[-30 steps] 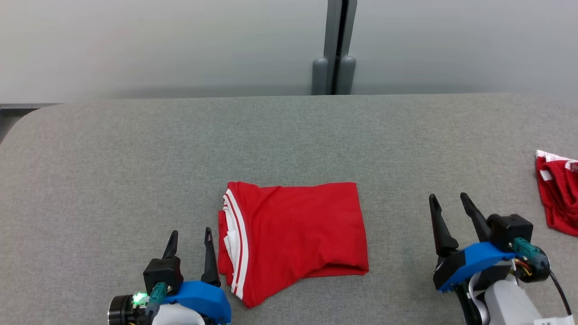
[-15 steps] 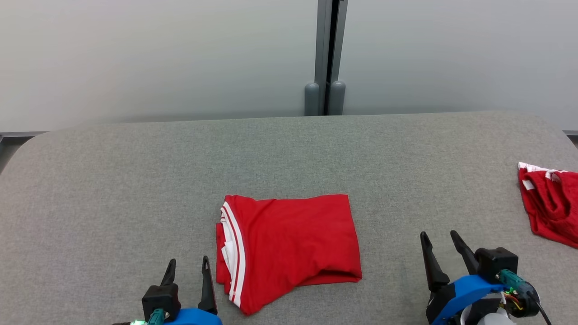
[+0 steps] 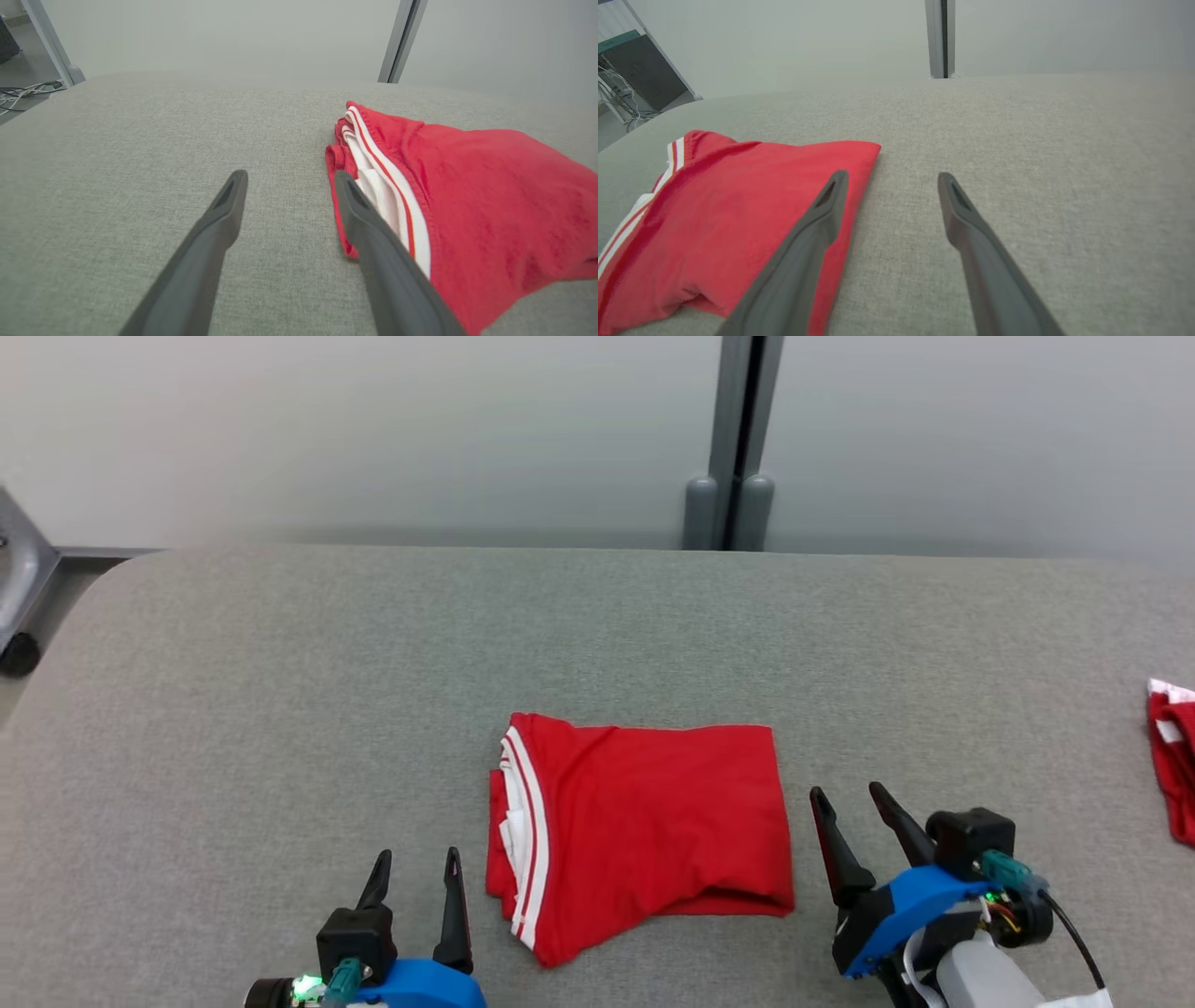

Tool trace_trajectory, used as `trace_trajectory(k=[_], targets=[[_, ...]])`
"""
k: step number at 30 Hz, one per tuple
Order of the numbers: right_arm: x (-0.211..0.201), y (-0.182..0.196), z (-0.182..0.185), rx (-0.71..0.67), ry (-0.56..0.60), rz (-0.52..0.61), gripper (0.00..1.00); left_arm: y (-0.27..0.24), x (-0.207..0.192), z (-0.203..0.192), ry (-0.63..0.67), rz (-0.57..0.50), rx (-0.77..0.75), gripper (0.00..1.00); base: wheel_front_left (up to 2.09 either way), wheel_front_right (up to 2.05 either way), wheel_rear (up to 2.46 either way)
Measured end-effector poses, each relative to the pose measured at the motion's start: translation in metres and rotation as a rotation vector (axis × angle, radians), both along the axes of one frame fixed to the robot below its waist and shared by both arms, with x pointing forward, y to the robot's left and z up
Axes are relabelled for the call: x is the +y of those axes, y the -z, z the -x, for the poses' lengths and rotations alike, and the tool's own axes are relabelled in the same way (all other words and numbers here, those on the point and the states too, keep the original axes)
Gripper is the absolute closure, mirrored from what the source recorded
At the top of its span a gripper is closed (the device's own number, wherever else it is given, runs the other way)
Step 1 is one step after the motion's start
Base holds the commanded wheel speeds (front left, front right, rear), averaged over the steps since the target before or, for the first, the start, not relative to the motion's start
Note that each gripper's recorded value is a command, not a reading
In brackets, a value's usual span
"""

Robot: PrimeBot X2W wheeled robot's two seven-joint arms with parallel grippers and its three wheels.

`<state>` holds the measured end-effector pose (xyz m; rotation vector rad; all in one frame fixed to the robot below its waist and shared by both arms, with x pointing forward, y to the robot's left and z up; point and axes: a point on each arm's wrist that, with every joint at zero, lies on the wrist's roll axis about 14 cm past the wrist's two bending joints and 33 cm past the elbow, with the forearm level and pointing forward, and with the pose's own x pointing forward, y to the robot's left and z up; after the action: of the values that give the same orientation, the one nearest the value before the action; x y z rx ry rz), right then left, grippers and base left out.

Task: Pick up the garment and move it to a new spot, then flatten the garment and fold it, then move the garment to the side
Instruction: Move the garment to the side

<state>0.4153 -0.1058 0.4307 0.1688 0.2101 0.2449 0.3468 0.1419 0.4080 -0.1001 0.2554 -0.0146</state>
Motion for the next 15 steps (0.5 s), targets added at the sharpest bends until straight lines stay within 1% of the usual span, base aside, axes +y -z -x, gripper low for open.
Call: trace_trajectory(k=[4,10,11,12,13,15], targets=[[0.027,0.009,-0.012,0.036,-0.077,0.013,0.00,0.003,0.010,0.007,-0.034,-0.002,0.011,0.00,0.00,0.00,0.00],[0.044,0.049,-0.014,0.178,-0.118,0.031,0.00,0.004,0.035,0.012,-0.124,-0.001,0.021,0.00,0.00,0.00,0.00],[0.047,0.054,-0.013,0.200,-0.122,0.030,0.24,0.005,0.038,0.014,-0.133,-0.002,0.025,0.00,0.00,0.00,0.00],[0.049,0.059,-0.013,0.213,-0.131,0.032,0.70,0.006,0.040,0.014,-0.140,-0.002,0.029,0.00,0.00,0.00,0.00],[0.051,0.061,-0.014,0.224,-0.128,0.021,1.00,0.007,0.041,0.015,-0.146,-0.003,0.033,0.00,0.00,0.00,0.00],[0.054,0.063,-0.014,0.234,-0.135,0.015,1.00,0.009,0.043,0.015,-0.151,-0.003,0.037,0.00,0.00,0.00,0.00]])
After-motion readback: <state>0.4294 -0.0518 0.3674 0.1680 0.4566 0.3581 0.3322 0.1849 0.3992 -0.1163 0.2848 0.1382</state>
